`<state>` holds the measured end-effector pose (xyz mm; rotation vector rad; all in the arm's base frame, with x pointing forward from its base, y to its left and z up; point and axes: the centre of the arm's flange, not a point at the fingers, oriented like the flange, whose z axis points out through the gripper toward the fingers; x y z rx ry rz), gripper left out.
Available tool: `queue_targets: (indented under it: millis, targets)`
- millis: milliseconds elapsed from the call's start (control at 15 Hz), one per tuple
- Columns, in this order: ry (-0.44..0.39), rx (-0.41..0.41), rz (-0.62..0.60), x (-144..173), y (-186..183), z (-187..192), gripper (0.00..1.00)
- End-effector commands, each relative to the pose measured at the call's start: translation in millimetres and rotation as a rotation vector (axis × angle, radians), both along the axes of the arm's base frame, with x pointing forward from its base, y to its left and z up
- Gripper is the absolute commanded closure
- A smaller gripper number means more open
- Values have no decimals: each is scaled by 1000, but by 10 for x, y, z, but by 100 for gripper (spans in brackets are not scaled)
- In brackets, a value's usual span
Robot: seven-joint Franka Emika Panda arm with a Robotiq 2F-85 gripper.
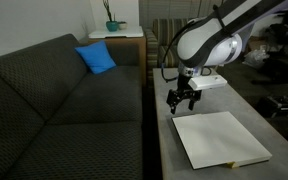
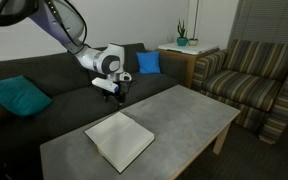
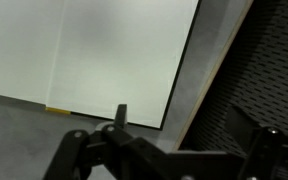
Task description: Close the open book on the table
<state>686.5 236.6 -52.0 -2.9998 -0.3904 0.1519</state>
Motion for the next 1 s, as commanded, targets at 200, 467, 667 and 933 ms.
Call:
queue_targets:
  millis: [200,467,667,933]
  targets:
    - [77,43,100,252,332,-403,0]
    - [138,90,147,130,583,-583,0]
    - [125,78,125,-383,427,-170,0]
    - [102,69,113,-435,467,-135,0]
